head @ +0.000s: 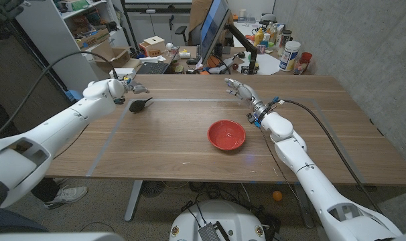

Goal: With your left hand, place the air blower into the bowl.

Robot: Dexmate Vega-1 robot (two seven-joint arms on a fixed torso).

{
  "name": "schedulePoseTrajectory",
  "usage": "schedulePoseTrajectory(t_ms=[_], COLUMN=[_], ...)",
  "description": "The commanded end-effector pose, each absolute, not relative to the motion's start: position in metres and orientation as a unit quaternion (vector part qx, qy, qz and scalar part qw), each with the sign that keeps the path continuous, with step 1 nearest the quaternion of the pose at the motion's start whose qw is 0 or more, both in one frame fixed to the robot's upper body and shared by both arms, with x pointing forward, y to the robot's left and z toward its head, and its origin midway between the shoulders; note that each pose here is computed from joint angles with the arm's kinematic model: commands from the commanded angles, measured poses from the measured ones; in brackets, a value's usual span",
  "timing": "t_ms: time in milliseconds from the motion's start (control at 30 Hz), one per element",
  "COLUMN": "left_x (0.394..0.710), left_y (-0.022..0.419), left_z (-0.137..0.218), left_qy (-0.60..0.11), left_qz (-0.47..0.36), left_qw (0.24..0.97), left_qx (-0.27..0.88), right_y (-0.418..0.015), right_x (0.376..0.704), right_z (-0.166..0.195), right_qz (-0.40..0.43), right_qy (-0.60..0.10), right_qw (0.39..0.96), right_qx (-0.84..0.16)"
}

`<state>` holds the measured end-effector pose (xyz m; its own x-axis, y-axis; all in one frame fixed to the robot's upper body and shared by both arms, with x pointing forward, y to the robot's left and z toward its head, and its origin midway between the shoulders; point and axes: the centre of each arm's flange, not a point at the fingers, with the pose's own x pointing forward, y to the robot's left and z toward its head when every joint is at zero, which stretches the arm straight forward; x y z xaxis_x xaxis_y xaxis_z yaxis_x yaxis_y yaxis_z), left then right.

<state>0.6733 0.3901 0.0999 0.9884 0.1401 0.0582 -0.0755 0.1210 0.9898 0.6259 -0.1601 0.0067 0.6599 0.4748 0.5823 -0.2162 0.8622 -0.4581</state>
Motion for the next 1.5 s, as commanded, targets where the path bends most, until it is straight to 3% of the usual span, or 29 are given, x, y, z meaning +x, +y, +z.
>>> schedulePoseTrajectory(t_ms=[33, 1067, 1500], left_x=[0.686, 0.685, 0.688], left_y=[0.379, 0.38, 0.378], left_z=[0.095, 0.103, 0.093], left_qy=[0.078, 0.185, 0.188], left_qz=[0.029, 0.001, 0.012], left_qw=[0.725, 0.657, 0.638], left_qx=[0.683, 0.731, 0.747], right_y=[-0.16, -0.165, -0.169], right_x=[0.628, 0.627, 0.622], right_z=[0.007, 0.004, 0.004], right_qz=[0.2, 0.19, 0.191], right_qy=[-0.368, -0.377, -0.386], right_qw=[0.89, 0.891, 0.887], right_qx=[-0.179, -0.167, -0.168])
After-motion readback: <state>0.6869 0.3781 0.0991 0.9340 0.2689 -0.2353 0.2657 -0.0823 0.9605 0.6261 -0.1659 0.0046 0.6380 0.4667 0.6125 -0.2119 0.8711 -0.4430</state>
